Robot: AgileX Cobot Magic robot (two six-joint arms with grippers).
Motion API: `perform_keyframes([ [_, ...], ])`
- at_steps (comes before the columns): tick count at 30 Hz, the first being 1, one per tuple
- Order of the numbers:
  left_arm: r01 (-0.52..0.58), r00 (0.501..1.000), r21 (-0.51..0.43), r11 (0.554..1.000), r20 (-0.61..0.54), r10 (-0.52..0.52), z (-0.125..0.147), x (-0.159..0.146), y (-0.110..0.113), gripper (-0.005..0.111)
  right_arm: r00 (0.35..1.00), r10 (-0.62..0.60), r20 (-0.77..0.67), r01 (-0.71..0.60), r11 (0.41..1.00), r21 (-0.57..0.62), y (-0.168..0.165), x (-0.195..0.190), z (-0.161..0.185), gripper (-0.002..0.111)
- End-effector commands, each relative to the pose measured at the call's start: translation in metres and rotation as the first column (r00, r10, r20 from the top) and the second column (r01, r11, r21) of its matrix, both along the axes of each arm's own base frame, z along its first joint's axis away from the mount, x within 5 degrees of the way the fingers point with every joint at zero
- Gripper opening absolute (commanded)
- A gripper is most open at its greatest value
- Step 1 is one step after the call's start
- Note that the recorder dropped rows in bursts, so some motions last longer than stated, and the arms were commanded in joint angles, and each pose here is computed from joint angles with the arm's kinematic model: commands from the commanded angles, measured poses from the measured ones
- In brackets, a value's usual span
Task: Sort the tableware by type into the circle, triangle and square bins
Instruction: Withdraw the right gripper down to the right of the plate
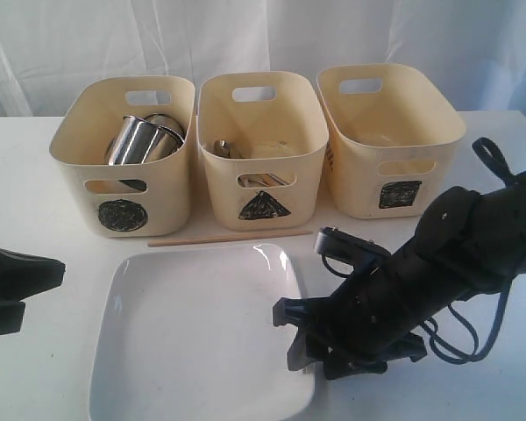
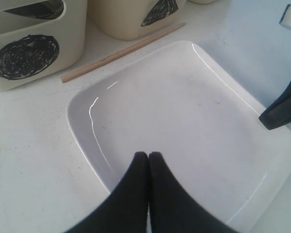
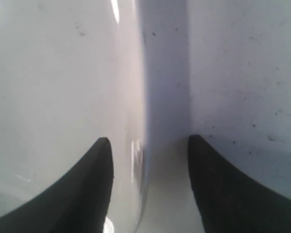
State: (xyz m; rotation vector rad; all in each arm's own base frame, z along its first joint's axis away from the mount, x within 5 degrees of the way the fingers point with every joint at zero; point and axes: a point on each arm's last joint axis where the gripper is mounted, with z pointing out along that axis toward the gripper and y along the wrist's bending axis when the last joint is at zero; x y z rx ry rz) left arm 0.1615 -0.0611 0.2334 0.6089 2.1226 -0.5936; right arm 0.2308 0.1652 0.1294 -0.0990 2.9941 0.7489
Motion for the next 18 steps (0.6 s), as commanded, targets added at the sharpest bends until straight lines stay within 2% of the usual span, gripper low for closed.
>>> perform_keyframes([
  [1, 0.000, 1.000, -0.019, 1.000, -0.004, 0.000, 0.001, -0.002, -0.001, 0.000, 1.000, 0.001, 0.014, -0.001, 1.000, 0.011, 0.001, 0.004, -0.009, 0.047],
  [8, 0.000, 1.000, -0.019, 1.000, -0.004, 0.000, 0.001, -0.002, -0.001, 0.000, 1.000, -0.020, -0.009, 0.021, 0.998, 0.056, 0.006, 0.006, -0.021, 0.047],
  [10, 0.000, 1.000, -0.019, 1.000, -0.004, 0.000, 0.001, -0.002, -0.001, 0.000, 1.000, -0.025, -0.015, 0.025, 0.998, 0.050, 0.006, 0.007, -0.025, 0.042],
  [13, 0.000, 1.000, -0.019, 1.000, -0.004, 0.000, 0.001, -0.002, -0.001, 0.000, 0.999, -0.034, -0.010, 0.034, 0.999, 0.034, 0.005, 0.008, -0.029, 0.027],
  [17, 0.001, 1.000, -0.018, 1.000, -0.003, -0.001, 0.001, -0.002, -0.001, 0.000, 1.000, -0.027, 0.014, 0.027, 0.999, 0.021, 0.004, 0.010, -0.031, 0.002],
  [18, 0.001, 1.000, -0.018, 1.000, -0.003, -0.001, 0.001, -0.002, -0.001, 0.000, 0.999, -0.026, 0.020, 0.026, 1.000, 0.018, 0.004, 0.010, -0.031, 0.000],
])
